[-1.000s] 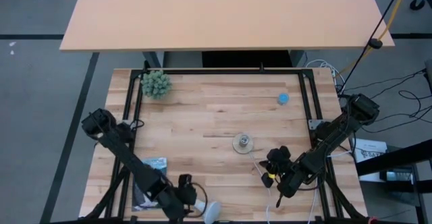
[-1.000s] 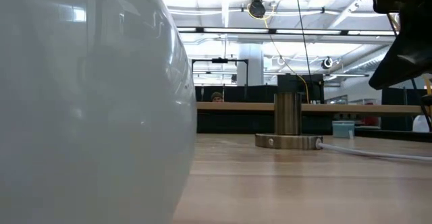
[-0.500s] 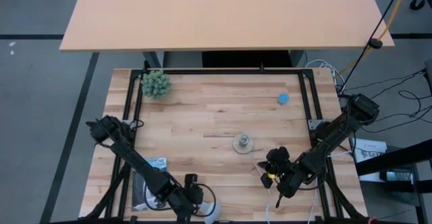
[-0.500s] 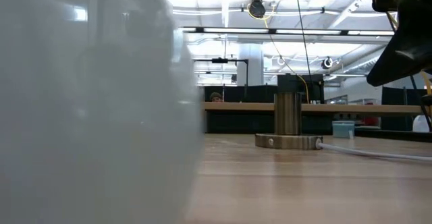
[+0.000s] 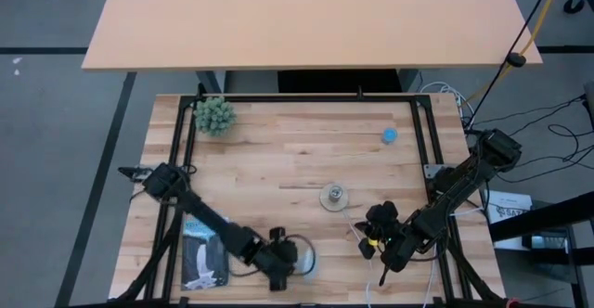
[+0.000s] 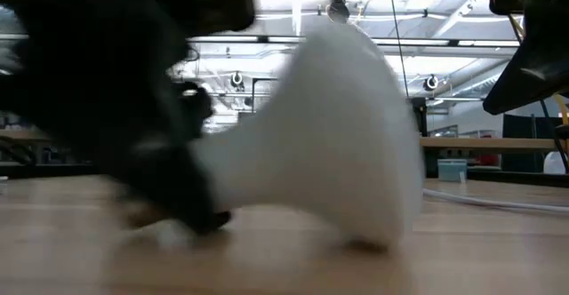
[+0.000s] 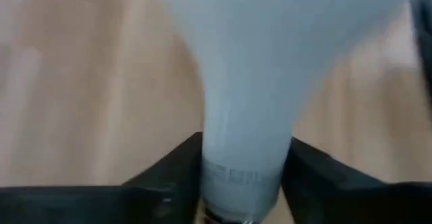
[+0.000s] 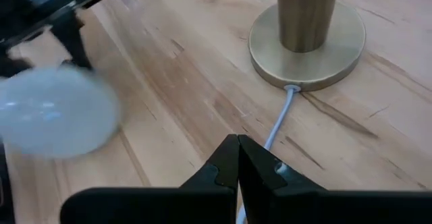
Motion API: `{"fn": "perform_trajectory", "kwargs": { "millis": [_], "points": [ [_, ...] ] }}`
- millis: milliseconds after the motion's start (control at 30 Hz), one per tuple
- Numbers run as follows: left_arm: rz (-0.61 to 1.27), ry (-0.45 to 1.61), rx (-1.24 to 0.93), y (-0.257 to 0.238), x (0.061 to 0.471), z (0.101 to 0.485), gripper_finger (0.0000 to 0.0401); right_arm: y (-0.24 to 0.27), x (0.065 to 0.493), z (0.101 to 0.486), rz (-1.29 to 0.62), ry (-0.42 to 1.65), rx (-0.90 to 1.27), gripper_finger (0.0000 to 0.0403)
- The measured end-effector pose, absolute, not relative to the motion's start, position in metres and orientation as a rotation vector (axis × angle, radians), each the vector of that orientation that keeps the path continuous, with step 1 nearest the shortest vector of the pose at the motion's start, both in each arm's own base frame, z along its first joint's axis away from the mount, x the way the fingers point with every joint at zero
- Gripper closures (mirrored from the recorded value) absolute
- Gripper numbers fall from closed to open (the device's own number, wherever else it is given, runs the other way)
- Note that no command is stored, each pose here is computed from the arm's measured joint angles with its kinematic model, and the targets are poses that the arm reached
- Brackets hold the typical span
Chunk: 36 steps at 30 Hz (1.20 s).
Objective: Screw lightbulb
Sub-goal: Insert the lightbulb into the desk lamp
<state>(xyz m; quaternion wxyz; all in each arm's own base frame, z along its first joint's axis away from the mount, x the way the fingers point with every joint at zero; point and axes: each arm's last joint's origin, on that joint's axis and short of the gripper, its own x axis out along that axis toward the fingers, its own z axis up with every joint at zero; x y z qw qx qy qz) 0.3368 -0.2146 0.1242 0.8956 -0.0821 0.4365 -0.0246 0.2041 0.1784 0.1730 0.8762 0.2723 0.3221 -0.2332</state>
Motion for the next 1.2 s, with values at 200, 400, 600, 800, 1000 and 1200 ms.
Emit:
{"fn": "perform_trajectory", "kwargs": {
  "millis": [200,400,600,800,1000,1200],
  "points": [
    [-0.051,0.876,-0.117,-0.18,0.356,0.135,0.0263,0.178,0.203,0.173,-0.468,0.693,0.514,0.0403],
    [-0.051,0.781,-0.053,-0.157,0.365,0.162,0.0263,0.181,0.199,0.172,-0.455,0.706,0.487,0.0403],
    [-0.024,0.626,-0.085,-0.143,0.379,0.178,0.0263,0.189,0.201,0.172,-0.417,0.667,0.516,0.0403],
    [-0.027,0.473,-0.123,-0.139,0.389,0.191,0.0263,0.199,0.207,0.166,-0.424,0.538,0.512,0.0403],
    [-0.039,0.337,-0.12,-0.136,0.396,0.204,0.0263,0.203,0.213,0.156,-0.447,0.472,0.471,0.0403],
    [-0.037,0.333,-0.091,-0.133,0.397,0.204,0.0263,0.201,0.212,0.157,-0.469,0.434,0.434,0.0403]
  ]
}}
